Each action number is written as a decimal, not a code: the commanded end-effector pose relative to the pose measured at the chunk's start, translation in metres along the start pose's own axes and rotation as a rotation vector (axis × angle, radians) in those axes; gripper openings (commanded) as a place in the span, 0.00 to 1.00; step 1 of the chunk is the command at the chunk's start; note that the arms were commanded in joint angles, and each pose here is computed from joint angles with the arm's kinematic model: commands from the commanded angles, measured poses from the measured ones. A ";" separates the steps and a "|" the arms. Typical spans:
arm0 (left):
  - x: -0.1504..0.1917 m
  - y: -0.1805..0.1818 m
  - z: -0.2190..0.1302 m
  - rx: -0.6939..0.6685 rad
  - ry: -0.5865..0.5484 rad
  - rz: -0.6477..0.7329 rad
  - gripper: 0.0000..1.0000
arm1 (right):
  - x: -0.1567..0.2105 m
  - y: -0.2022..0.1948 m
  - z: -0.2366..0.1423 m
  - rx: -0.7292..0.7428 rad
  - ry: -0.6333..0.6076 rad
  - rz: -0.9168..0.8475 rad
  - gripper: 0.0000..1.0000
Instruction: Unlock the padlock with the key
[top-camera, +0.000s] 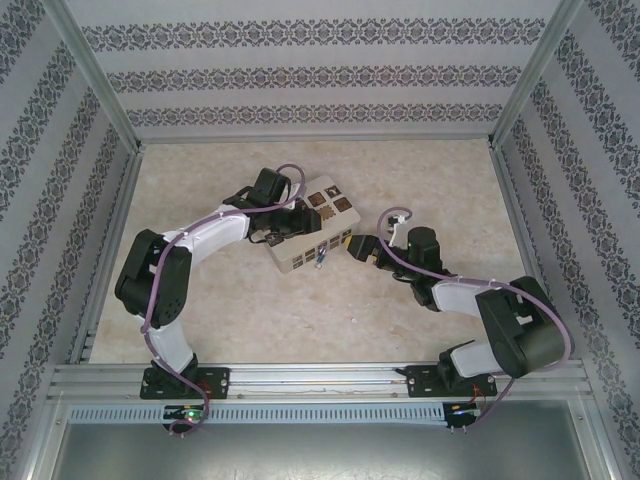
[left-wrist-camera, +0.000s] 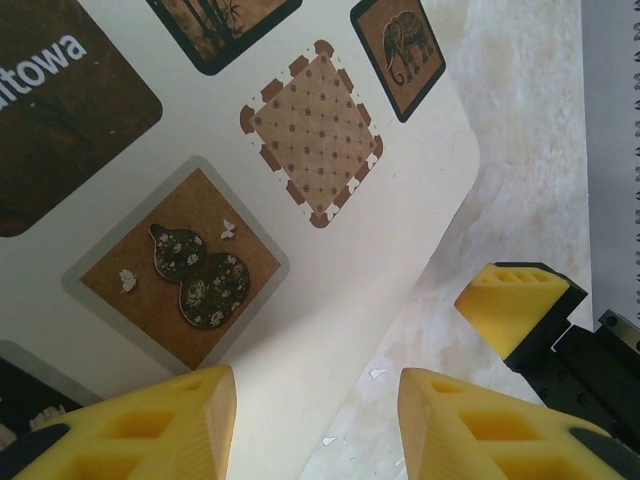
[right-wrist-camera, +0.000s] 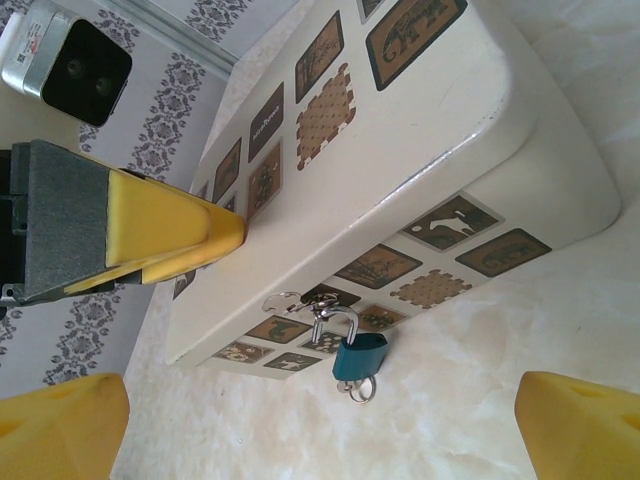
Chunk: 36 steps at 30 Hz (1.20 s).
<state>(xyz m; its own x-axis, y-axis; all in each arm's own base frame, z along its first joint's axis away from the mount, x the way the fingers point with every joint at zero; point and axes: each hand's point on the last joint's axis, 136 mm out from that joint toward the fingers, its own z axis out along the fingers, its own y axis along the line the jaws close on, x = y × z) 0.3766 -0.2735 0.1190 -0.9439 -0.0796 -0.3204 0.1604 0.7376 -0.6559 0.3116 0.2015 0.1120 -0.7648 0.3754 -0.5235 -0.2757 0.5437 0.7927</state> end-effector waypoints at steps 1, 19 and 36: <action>0.018 0.015 0.008 -0.058 0.056 -0.010 0.46 | -0.002 0.013 0.006 -0.047 0.017 -0.032 0.98; 0.020 0.017 0.009 -0.057 0.061 -0.022 0.46 | 0.020 0.034 0.040 -0.149 0.104 -0.097 0.93; 0.024 0.016 0.011 -0.048 0.070 -0.029 0.46 | 0.034 0.021 0.076 -0.146 0.114 -0.153 0.85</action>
<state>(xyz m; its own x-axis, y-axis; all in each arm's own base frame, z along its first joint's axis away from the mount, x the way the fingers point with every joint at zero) 0.3764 -0.2735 0.1186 -0.9443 -0.0799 -0.3191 0.1593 0.7376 -0.6562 0.3169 0.2744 0.0761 -0.8077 0.2126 -0.5499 -0.3991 0.4894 0.7754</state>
